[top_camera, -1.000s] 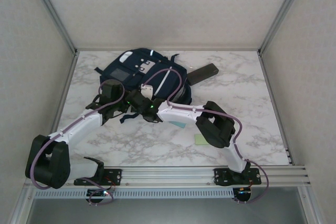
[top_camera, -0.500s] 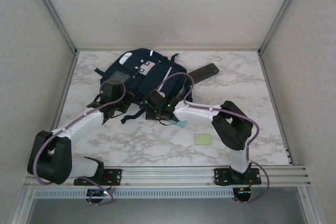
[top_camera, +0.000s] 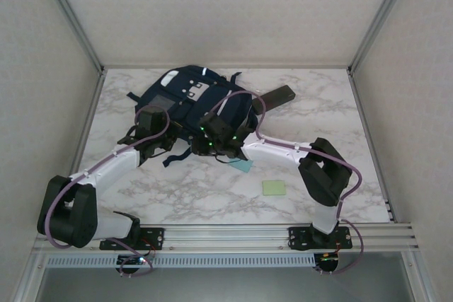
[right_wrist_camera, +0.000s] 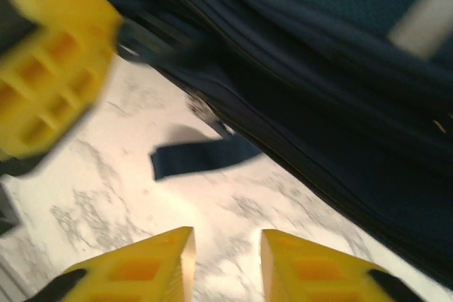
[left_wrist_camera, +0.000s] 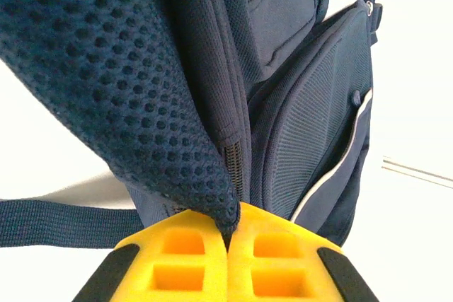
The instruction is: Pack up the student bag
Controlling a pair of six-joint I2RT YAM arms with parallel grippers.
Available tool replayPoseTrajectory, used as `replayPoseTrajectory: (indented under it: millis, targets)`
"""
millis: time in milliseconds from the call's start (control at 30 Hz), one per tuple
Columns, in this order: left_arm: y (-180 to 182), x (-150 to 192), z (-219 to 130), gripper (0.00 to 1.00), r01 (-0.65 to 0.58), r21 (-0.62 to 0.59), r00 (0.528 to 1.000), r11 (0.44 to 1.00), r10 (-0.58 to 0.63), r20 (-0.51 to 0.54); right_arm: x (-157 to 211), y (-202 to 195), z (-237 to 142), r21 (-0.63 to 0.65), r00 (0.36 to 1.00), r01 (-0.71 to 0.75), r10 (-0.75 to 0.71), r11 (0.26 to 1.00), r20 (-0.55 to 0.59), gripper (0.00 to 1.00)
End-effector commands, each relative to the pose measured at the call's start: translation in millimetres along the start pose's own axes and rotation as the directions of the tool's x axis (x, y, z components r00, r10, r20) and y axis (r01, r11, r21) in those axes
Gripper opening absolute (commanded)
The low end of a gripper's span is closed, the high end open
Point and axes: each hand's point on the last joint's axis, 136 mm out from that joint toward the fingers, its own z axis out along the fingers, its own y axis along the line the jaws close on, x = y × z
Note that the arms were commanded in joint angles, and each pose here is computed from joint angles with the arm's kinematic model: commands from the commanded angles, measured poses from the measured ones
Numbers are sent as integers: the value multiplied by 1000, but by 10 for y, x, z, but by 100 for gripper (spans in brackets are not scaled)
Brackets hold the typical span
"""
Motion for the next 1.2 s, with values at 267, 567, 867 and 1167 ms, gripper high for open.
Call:
replayPoseTrajectory:
  millis: [267,567,867,1167]
  targets:
    - [-627,127,-412,0,37,222,999,974,-27,-47,-397,-20,323,83,982,-14,-2,996,189,47]
    - [-631,344,-451,0,60,239,994,969,-36,-104,-566,-224,483,279,963,-70,-8,958,268,35]
    - [-602,247,-463,0,51,237,998,970,-40,-53,-448,-393,488,369,970,-56,-37,928,239,2]
    - [-340,-218,-223,0,-26,143,994,989,10,107,-216,-183,367,140,999,-52,52,989,4,0]
